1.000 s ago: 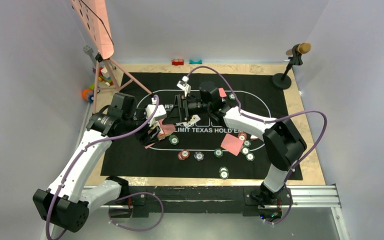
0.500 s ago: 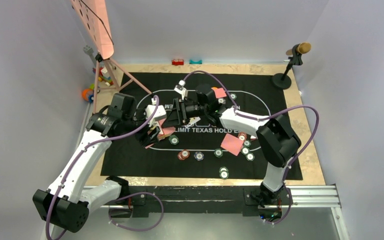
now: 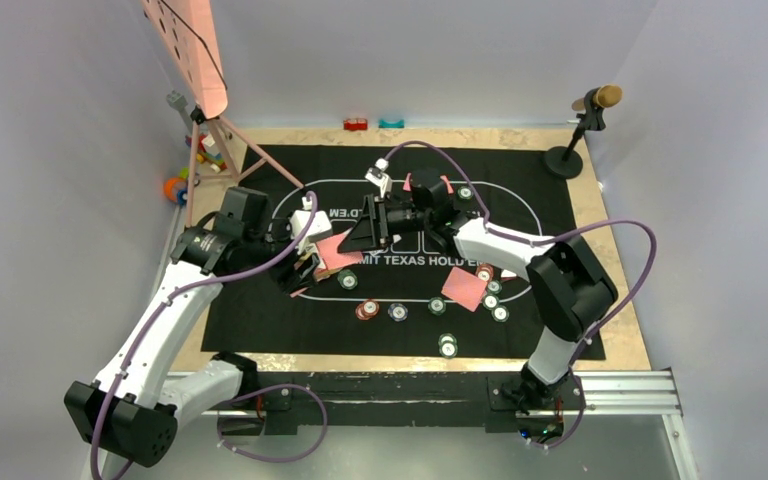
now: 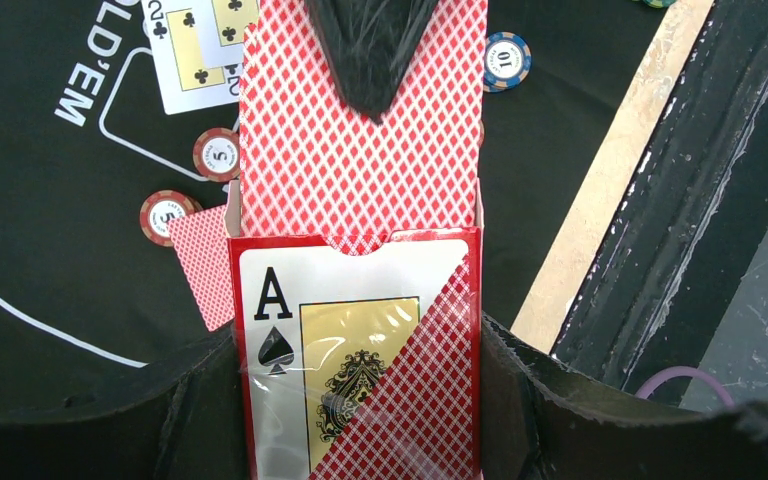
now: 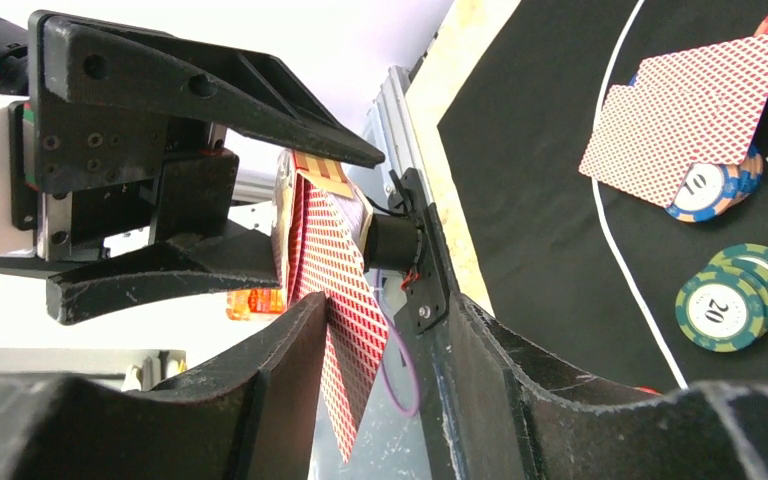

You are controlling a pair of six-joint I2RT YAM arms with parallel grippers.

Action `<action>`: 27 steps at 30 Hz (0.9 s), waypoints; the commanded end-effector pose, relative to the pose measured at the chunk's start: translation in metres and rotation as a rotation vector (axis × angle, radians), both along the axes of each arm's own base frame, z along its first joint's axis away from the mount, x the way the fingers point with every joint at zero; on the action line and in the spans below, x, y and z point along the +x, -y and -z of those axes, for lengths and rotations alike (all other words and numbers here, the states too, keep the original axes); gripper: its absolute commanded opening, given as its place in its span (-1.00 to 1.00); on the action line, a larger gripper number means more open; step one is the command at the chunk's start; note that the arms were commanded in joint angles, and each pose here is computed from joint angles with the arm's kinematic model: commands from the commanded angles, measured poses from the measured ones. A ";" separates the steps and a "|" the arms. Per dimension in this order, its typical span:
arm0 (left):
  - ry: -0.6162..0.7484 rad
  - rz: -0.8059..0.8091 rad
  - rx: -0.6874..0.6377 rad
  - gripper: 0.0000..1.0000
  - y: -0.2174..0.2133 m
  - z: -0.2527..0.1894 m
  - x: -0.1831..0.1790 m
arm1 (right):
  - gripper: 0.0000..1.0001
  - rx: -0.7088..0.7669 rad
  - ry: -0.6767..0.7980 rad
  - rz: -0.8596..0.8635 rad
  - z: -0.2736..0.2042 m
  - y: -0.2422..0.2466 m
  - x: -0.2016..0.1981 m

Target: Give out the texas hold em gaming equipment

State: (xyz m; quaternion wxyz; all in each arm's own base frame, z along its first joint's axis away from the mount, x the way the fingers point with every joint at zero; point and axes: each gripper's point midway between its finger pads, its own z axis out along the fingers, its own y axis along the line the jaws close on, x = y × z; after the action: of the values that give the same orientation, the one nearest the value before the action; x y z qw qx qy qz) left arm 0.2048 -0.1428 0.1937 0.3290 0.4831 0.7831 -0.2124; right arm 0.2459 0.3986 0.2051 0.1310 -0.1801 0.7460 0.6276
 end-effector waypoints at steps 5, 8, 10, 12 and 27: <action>0.067 0.005 -0.064 -1.00 0.007 -0.022 0.006 | -0.14 0.048 0.067 0.030 -0.029 0.018 0.001; 0.064 0.004 -0.061 -1.00 0.006 -0.020 0.005 | -0.35 0.049 0.073 0.044 -0.033 0.024 0.002; 0.065 0.004 -0.059 -1.00 0.006 -0.019 0.005 | -0.51 0.041 0.078 0.060 -0.034 0.029 0.005; 0.065 0.004 -0.059 -1.00 0.006 -0.019 0.005 | -0.59 0.034 0.088 0.077 -0.035 0.036 0.008; 0.056 0.006 -0.060 -1.00 0.006 -0.016 0.002 | -1.00 -0.164 0.151 0.258 -0.025 0.088 0.051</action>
State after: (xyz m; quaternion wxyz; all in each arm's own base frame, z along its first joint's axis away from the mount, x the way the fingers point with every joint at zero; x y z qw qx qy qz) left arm 0.2044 -0.1431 0.1967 0.3376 0.4841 0.7791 -0.2114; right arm 0.2855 0.3244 0.2248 0.2132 -0.1331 0.7726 0.5830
